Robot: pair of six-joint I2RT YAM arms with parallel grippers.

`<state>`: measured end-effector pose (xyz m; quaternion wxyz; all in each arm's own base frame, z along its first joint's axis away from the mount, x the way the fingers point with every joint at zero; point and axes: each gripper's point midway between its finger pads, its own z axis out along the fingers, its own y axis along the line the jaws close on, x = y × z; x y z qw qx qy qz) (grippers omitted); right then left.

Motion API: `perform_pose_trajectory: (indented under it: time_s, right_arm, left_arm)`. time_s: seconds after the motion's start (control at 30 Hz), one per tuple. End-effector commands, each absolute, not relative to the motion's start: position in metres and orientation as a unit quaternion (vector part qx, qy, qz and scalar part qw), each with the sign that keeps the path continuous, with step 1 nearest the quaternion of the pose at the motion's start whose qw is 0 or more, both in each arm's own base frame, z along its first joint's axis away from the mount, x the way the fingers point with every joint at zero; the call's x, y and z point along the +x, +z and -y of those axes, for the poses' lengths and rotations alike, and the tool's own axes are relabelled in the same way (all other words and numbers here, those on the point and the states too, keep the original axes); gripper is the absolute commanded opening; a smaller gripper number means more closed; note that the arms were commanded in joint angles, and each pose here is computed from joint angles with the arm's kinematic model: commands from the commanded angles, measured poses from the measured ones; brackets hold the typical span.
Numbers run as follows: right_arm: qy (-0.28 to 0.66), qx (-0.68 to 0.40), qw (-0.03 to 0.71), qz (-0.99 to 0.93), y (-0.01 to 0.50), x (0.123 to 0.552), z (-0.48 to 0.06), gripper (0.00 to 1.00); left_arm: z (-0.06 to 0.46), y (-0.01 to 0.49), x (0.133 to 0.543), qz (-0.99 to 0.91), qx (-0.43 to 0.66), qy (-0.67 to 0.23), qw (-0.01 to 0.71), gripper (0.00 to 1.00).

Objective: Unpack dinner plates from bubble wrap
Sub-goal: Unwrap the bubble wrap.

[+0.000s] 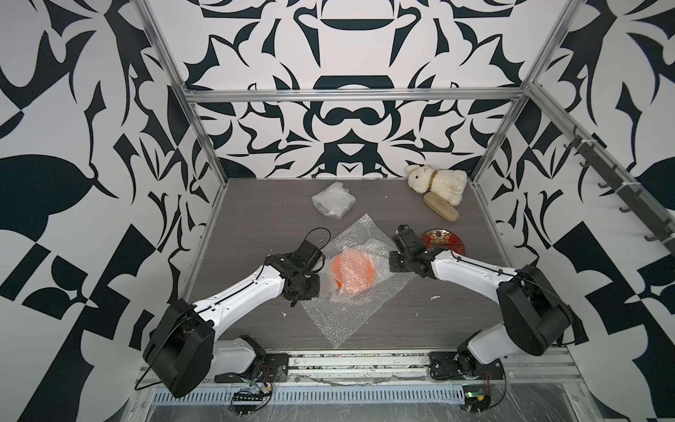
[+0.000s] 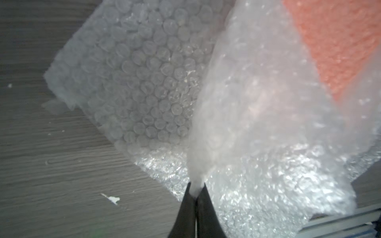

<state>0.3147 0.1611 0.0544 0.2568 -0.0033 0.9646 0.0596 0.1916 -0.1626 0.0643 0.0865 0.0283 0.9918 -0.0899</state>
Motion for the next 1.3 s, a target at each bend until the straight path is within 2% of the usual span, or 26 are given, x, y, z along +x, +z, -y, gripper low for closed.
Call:
perform_pose_trajectory:
  time_s: [0.0, 0.4, 0.5, 0.6, 0.67, 0.8, 1.0, 1.13, 1.27]
  right_arm:
    - [0.055, 0.001, 0.273, -0.960, 0.067, 0.324, -0.161, 0.00]
    - [0.056, 0.001, 0.274, -0.960, 0.070, 0.325, -0.162, 0.00]
    - [0.056, 0.001, 0.274, -0.960, 0.070, 0.326, -0.162, 0.00]
    - [0.055, 0.001, 0.273, -0.960, 0.069, 0.327, -0.163, 0.00]
    - [0.055, 0.000, 0.272, -0.961, 0.069, 0.327, -0.163, 0.00]
    - [0.055, 0.001, 0.272, -0.961, 0.070, 0.327, -0.163, 0.00]
    - [0.054, 0.001, 0.271, -0.961, 0.069, 0.328, -0.163, 0.00]
    - [0.054, 0.002, 0.270, -0.961, 0.068, 0.328, -0.163, 0.00]
    - [0.054, 0.001, 0.270, -0.961, 0.069, 0.328, -0.163, 0.00]
  left_arm:
    - [0.146, 0.060, 0.185, -0.995, 0.011, -0.055, 0.078, 0.08]
    - [0.125, 0.045, 0.183, -0.997, -0.031, -0.002, 0.073, 0.17]
    - [0.119, 0.045, 0.181, -0.997, -0.033, 0.017, 0.072, 0.26]
    - [0.120, 0.053, 0.187, -0.995, -0.035, 0.012, 0.088, 0.39]
    - [0.122, 0.062, 0.193, -0.994, -0.035, 0.005, 0.105, 0.49]
    - [0.117, 0.087, 0.202, -0.988, -0.038, 0.008, 0.146, 0.61]
    - [0.120, 0.129, 0.221, -0.977, -0.025, -0.008, 0.212, 0.64]
    - [0.163, 0.158, 0.239, -0.962, 0.027, -0.106, 0.251, 0.65]
    - [0.203, 0.166, 0.249, -0.956, 0.070, -0.169, 0.231, 0.63]
